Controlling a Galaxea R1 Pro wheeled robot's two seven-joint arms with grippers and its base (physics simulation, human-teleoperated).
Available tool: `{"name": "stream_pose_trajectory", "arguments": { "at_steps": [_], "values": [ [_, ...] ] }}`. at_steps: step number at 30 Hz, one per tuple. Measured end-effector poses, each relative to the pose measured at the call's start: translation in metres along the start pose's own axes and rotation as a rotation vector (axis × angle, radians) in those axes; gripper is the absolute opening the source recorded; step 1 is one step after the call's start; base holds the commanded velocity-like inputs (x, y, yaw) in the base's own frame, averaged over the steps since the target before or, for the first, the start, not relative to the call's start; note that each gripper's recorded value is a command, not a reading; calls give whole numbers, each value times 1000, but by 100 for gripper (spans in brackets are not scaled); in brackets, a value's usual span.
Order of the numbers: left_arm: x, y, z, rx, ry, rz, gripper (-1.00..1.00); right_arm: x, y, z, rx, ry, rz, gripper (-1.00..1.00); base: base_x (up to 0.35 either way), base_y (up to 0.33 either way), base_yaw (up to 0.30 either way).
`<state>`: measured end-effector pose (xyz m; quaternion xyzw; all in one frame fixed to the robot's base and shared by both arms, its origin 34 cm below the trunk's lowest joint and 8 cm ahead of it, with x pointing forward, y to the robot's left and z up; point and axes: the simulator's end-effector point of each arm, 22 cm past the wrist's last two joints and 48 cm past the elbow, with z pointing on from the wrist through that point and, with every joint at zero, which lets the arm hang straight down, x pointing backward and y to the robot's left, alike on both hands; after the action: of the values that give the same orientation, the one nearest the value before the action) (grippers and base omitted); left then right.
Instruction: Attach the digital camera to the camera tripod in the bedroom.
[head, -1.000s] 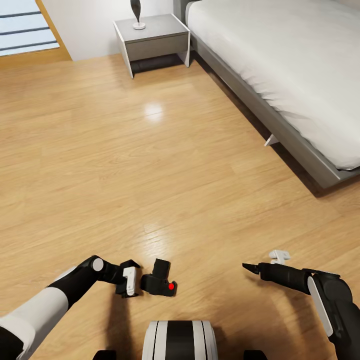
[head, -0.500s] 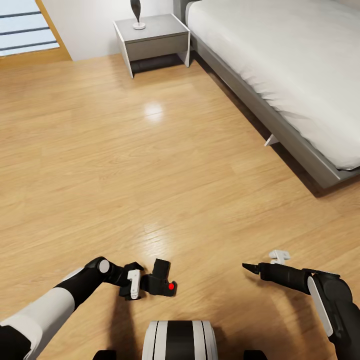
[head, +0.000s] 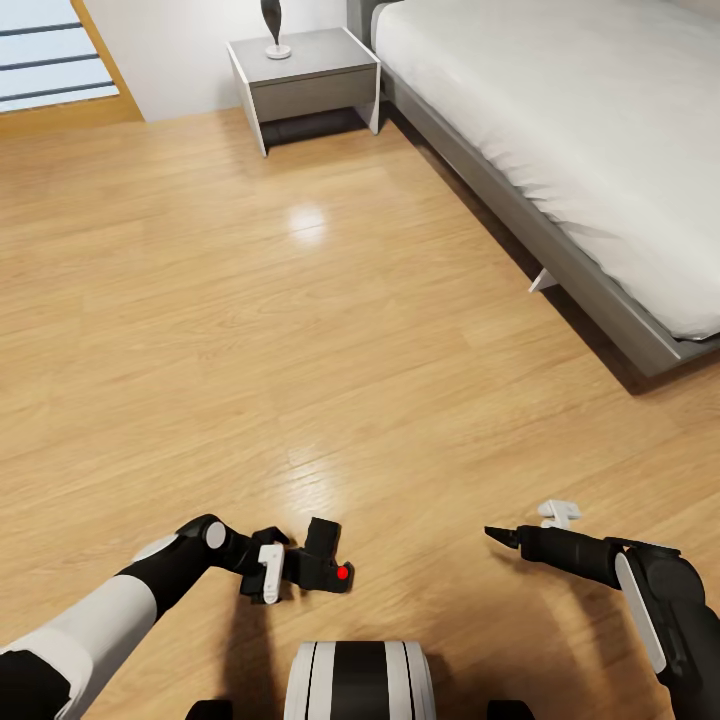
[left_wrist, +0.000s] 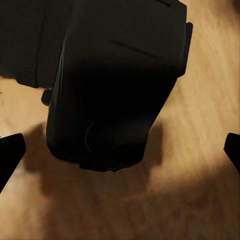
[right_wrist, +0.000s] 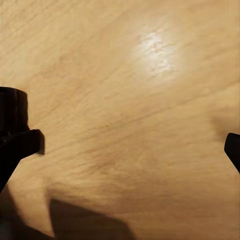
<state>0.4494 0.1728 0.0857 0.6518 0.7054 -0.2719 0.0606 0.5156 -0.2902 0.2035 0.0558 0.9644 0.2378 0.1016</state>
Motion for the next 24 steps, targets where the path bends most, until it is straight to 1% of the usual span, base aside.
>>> {"name": "stream_pose_trajectory", "arguments": {
  "at_steps": [18,24],
  "values": [
    [0,3,0,-13,4,4,100,0,0,0,1,1,0,100,0,0,0],
    [2,10,0,-44,12,11,100,0,0,0,1,1,-1,100,0,0,0]
  ]
}}
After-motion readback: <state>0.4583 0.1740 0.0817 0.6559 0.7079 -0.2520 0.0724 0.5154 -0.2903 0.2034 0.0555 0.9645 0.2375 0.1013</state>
